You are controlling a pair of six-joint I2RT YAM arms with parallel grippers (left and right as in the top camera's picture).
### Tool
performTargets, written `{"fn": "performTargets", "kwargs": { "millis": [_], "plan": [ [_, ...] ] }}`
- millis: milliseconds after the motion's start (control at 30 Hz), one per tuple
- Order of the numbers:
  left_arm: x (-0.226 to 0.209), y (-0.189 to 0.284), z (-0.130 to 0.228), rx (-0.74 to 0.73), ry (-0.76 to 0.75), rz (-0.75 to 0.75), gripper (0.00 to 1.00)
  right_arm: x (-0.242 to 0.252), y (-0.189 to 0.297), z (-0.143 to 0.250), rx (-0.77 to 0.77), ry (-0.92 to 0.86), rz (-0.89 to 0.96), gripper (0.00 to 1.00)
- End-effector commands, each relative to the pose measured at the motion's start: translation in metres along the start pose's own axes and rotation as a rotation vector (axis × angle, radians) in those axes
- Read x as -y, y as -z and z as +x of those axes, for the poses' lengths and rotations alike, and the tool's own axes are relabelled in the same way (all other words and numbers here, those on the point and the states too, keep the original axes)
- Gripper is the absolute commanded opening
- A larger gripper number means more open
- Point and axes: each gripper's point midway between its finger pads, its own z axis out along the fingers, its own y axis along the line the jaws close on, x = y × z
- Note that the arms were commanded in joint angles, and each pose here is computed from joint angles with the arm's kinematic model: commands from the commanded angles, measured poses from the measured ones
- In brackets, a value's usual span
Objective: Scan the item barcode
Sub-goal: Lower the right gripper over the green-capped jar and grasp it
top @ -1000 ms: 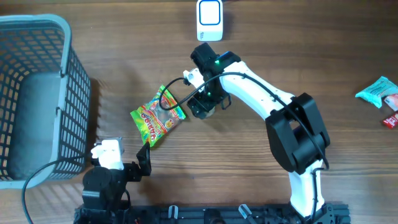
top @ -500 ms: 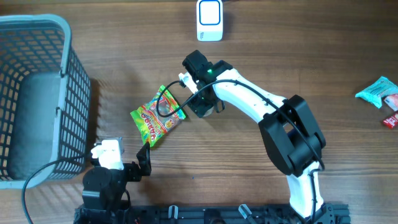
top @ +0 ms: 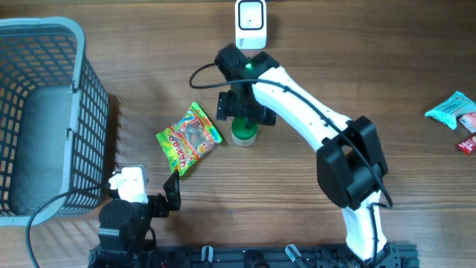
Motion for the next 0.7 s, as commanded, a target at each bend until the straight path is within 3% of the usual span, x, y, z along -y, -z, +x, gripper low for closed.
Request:
{"fn": "performTargets", "kwargs": {
  "millis": [0, 167, 300, 400, 500, 600, 667],
  "plan": [
    [0.002, 0.0, 0.001, 0.002, 0.003, 0.014, 1.0, -0.013, 0.009, 0.0, -0.012, 0.305, -0.064, 1.0],
    [0.002, 0.0, 0.001, 0.002, 0.002, 0.013, 1.0, -0.003, 0.008, 0.011, -0.054, 0.784, -0.045, 0.99],
    [0.002, 0.0, 0.001, 0.002, 0.002, 0.013, 1.0, 0.002, 0.005, 0.023, -0.1, 0.872, -0.035, 0.95],
    [0.002, 0.0, 0.001, 0.002, 0.003, 0.014, 1.0, 0.006, -0.008, 0.027, -0.114, 0.87, -0.032, 0.72],
    [0.002, 0.0, 0.001, 0.002, 0.003, 0.014, 1.0, 0.008, -0.021, 0.028, -0.109, 0.87, -0.033, 0.72],
    [0.002, 0.0, 0.001, 0.002, 0.003, 0.014, 1.0, 0.011, -0.026, 0.027, -0.108, 0.824, -0.017, 0.57],
    [0.002, 0.0, 0.001, 0.002, 0.003, 0.013, 1.0, 0.014, -0.023, 0.021, -0.087, 0.713, 0.022, 0.53]
  ]
}}
